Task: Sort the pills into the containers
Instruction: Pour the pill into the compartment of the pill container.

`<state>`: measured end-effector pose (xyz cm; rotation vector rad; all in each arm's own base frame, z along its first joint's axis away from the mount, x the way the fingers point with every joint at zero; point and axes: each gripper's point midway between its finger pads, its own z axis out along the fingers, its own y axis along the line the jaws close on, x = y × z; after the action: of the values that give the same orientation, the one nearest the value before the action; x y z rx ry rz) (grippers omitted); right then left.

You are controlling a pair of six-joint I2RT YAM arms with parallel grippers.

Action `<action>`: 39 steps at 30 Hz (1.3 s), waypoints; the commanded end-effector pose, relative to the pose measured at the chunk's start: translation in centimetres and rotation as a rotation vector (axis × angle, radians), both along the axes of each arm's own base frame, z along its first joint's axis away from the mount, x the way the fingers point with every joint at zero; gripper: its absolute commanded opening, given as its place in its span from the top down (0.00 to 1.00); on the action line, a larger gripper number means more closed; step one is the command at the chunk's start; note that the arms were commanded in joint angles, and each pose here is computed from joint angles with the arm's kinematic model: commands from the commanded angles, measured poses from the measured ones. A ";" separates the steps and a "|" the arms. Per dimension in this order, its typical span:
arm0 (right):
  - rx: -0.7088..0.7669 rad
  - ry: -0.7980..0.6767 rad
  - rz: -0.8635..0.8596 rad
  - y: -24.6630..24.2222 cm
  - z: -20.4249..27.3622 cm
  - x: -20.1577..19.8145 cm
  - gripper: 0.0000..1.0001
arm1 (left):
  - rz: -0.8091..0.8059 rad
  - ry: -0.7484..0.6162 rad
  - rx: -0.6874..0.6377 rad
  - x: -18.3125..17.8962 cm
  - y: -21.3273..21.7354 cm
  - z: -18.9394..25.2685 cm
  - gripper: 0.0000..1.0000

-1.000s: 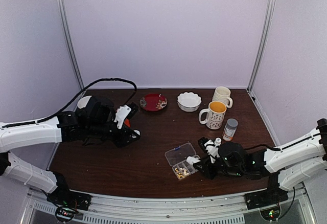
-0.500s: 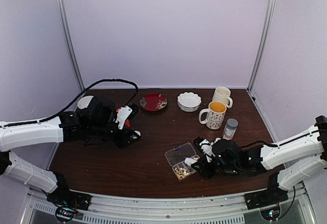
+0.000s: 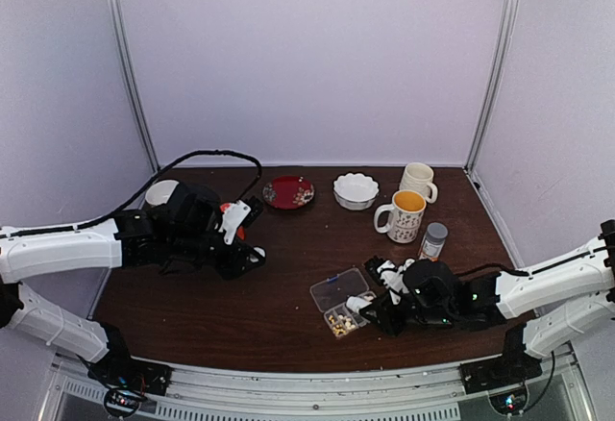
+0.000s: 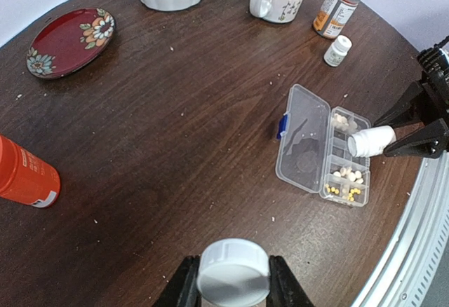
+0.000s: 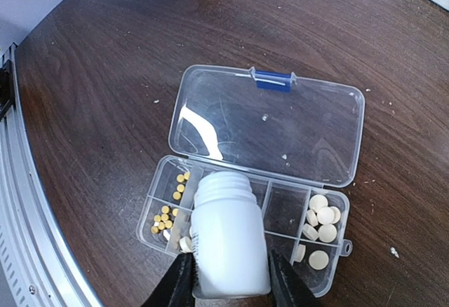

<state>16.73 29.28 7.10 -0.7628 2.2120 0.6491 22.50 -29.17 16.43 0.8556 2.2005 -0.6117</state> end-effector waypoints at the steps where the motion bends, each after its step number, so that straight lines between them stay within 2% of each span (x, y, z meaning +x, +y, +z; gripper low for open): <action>1: -0.046 0.004 -0.014 -0.4 -0.7 0.3 1.00 | -0.005 -0.026 -0.033 0.6 -0.7 0.9 0.91; 5: -0.007 0.004 -0.013 -0.3 -0.2 0.1 1.00 | -0.006 -0.029 -0.032 0.6 -0.7 1.0 0.92; 9: -0.042 -0.001 -0.026 -0.6 -0.5 0.4 1.00 | -0.007 -0.029 -0.033 0.7 -0.7 1.0 0.91; 12: 0.002 -0.002 -0.020 -0.5 0.0 0.2 1.00 | -0.012 -0.027 -0.031 0.7 -0.9 1.0 0.91; 22: -0.054 0.001 -0.028 -0.9 -0.5 0.3 1.00 | -0.020 -0.027 -0.034 0.8 -1.2 1.2 0.91; 25: 0.005 -0.010 -0.028 -0.8 0.3 0.2 1.00 | -0.023 -0.021 -0.032 0.8 -1.3 1.1 0.91; 29: -0.070 0.000 -0.039 -1.4 -0.6 0.3 1.00 | -0.022 -0.019 -0.029 0.8 -1.2 1.0 0.91; 33: 0.023 -0.022 -0.050 -1.2 0.7 0.3 1.00 | -0.024 -0.015 -0.027 0.8 -1.3 0.9 0.91; 36: -0.056 -0.015 -0.061 -1.8 0.1 0.5 1.00 | -0.024 -0.014 -0.028 0.8 -1.3 0.8 0.91; 39: 0.013 -0.011 -0.032 -1.1 1.0 0.0 1.00 | -0.026 -0.009 -0.025 0.8 -1.4 0.6 0.91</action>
<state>16.63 27.81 6.77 -0.7500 2.2388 0.5937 22.63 -29.78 15.84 0.8722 2.2171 -0.6211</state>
